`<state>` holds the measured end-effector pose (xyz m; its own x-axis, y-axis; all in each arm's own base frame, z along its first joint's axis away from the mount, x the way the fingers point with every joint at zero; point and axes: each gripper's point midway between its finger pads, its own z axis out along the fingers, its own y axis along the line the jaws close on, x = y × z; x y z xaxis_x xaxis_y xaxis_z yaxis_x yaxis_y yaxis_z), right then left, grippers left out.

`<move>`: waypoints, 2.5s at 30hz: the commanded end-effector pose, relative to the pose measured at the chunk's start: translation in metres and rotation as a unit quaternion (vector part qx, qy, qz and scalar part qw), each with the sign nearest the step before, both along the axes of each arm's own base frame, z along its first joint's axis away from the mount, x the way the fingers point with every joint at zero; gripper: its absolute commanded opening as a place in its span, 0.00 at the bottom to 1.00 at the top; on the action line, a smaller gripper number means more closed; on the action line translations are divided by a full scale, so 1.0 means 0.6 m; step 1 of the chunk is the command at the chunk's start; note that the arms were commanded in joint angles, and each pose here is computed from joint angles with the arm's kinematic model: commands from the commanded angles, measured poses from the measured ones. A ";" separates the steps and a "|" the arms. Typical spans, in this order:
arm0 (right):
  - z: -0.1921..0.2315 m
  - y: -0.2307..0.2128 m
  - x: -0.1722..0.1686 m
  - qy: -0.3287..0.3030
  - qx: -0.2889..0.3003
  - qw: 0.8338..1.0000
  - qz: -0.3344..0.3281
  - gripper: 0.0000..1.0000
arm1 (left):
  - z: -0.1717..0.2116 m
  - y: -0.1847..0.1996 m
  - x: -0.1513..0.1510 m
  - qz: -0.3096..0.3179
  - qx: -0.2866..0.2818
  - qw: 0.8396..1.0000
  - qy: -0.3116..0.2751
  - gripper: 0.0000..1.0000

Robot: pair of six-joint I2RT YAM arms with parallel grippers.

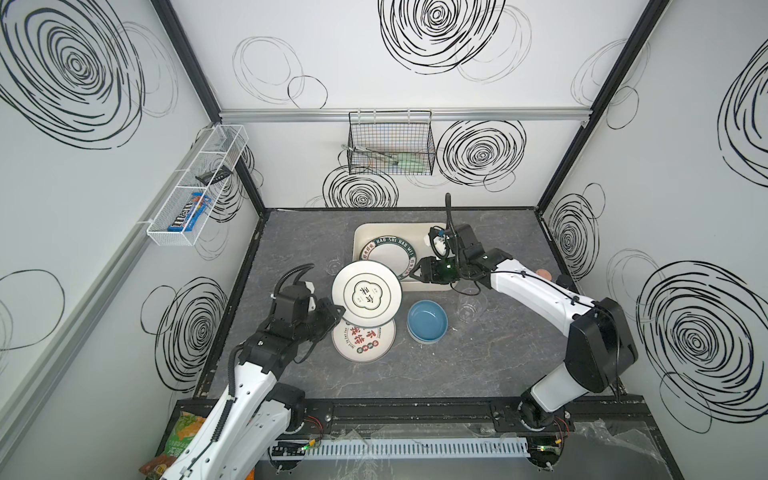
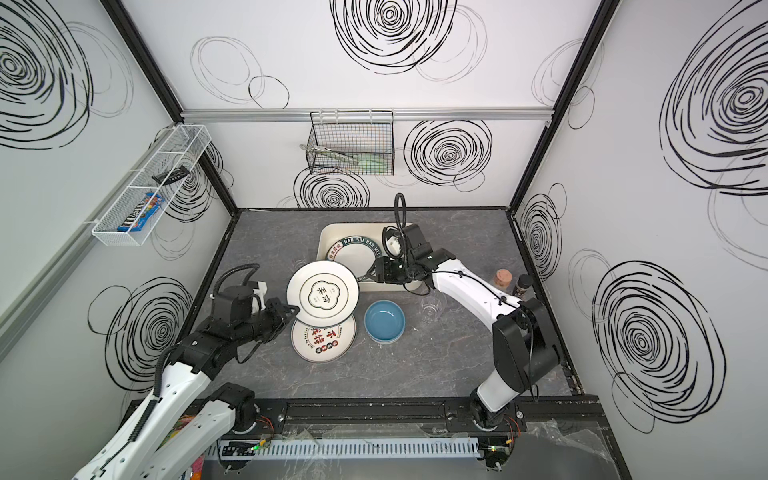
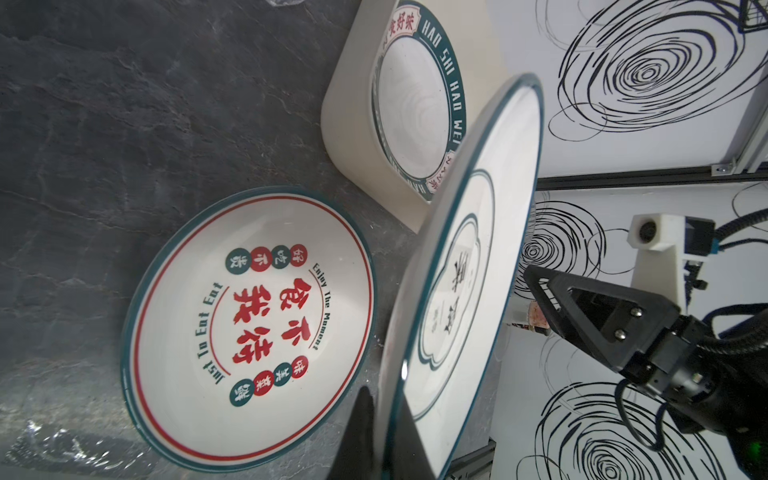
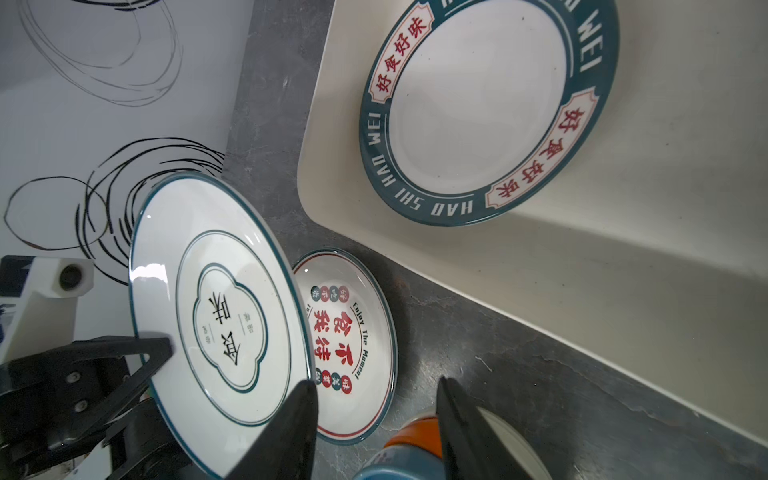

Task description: Place the mixed dishes into the plastic bin

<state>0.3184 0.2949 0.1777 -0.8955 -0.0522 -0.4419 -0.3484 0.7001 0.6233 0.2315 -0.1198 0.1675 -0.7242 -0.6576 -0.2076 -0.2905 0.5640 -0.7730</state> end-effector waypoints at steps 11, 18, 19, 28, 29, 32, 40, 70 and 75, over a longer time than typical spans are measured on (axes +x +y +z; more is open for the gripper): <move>0.041 0.023 0.005 -0.002 0.077 0.997 0.015 0.52 | 0.108 -0.078 0.062 -0.053 -0.093 0.989 -0.101 0.00; 0.034 0.028 0.006 0.004 0.081 0.996 0.021 0.45 | 0.105 -0.092 0.065 -0.063 -0.119 0.986 -0.097 0.00; 0.033 0.029 0.005 0.005 0.082 0.996 0.023 0.41 | 0.103 -0.093 0.065 -0.063 -0.122 0.986 -0.095 0.00; 0.037 0.028 0.010 0.001 0.089 0.996 0.026 0.12 | 0.091 -0.091 0.065 -0.060 -0.118 0.987 -0.087 0.00; 0.037 0.027 0.010 0.002 0.089 0.996 0.025 0.10 | 0.089 -0.091 0.065 -0.059 -0.117 0.988 -0.086 0.02; 0.038 0.021 0.017 -0.003 0.086 0.996 0.017 0.08 | 0.082 -0.086 0.065 -0.054 -0.111 0.989 -0.080 0.27; 0.033 -0.003 0.043 -0.006 0.078 0.997 -0.011 0.06 | 0.052 -0.064 0.055 -0.036 -0.096 0.993 -0.064 0.46; -0.073 -0.015 0.245 0.036 0.052 0.989 -0.136 0.06 | -0.081 -0.004 -0.034 -0.015 -0.036 0.999 0.024 0.62; -0.092 -0.009 0.264 0.045 0.050 0.987 -0.145 0.06 | -0.087 -0.003 -0.037 -0.013 -0.036 0.999 0.029 0.62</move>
